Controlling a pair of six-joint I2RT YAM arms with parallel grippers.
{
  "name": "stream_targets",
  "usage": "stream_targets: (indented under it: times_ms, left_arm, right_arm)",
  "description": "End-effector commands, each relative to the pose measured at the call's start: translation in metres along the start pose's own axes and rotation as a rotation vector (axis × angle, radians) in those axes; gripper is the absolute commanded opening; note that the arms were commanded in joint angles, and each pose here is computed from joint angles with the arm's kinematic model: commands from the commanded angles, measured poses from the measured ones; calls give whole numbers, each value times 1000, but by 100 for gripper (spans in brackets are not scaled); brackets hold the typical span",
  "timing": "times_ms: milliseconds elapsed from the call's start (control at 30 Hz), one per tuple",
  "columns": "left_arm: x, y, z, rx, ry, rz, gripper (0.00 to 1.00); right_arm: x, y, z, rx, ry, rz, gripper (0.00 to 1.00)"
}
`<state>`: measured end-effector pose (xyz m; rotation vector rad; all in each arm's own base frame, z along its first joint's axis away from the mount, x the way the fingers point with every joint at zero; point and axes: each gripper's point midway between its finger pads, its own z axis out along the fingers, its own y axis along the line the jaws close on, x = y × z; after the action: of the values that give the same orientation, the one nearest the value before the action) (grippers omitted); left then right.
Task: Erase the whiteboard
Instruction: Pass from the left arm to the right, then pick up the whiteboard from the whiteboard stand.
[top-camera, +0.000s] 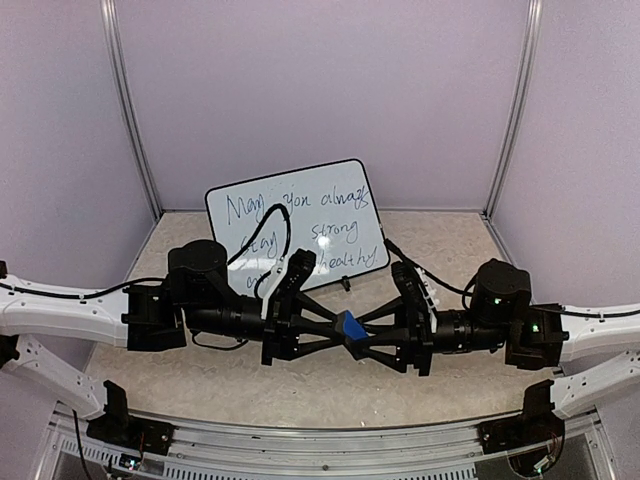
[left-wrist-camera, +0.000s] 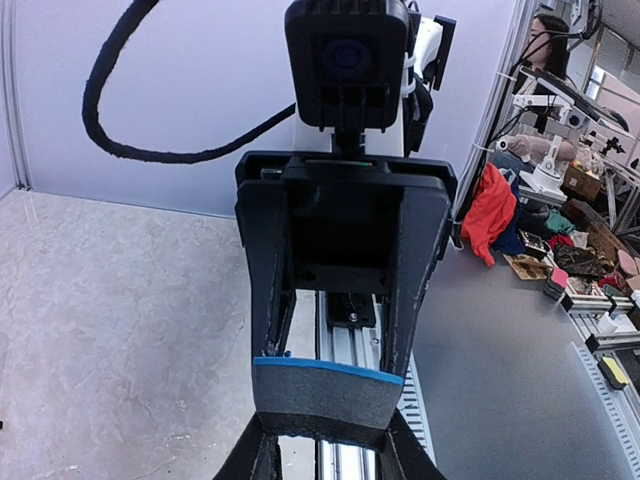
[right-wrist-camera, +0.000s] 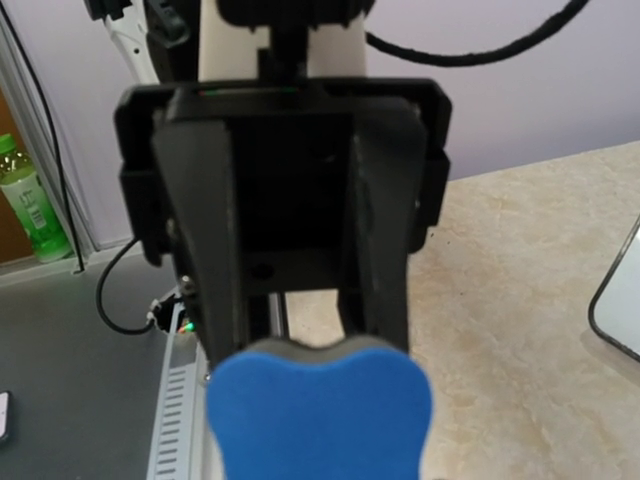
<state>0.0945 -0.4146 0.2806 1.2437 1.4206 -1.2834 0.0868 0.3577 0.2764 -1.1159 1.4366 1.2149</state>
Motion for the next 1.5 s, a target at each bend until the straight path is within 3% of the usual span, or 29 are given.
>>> stream_targets:
  times_ms: [0, 100, 433, 500, 633, 733, 867, 1033, 1167, 1333, 1467]
  left_arm:
    - [-6, -6, -3, 15, -24, 8, 27]
    - [-6, -6, -4, 11, -26, 8, 27]
    - [-8, -5, -4, 8, -35, 8, 29]
    - [-8, -4, -5, 0, -37, 6, 43]
    - [-10, 6, -9, -66, -53, 0, 85]
    - [-10, 26, -19, -191, -80, -16, 99]
    - [-12, 74, -45, -429, -141, -101, 99]
    - [24, 165, -90, -813, -142, -371, 99]
    - [65, 207, -95, -1002, -76, -542, 99]
    - [130, 251, -88, -1241, 116, -668, 99]
    - [163, 263, -75, -1296, 186, -745, 97]
  right_arm:
    - [-4, 0, -2, -6, -22, -4, 38]
    - [-3, 2, -2, -15, -19, -2, 27]
    - [-2, 4, -3, -32, -24, 0, 26]
    - [-3, 4, -3, -29, -27, -1, 26]
    - [-5, -3, -8, 12, -37, -2, 26]
    - [-5, -21, -14, 109, -39, 14, 23]
    - [-3, -45, -25, 208, -48, 50, 23]
    - [2, -79, -38, 381, -53, 97, 24]
    - [8, -102, -47, 521, -39, 120, 24]
    - [8, -112, -56, 589, -54, 141, 24]
    - [9, -113, -62, 607, -55, 150, 26]
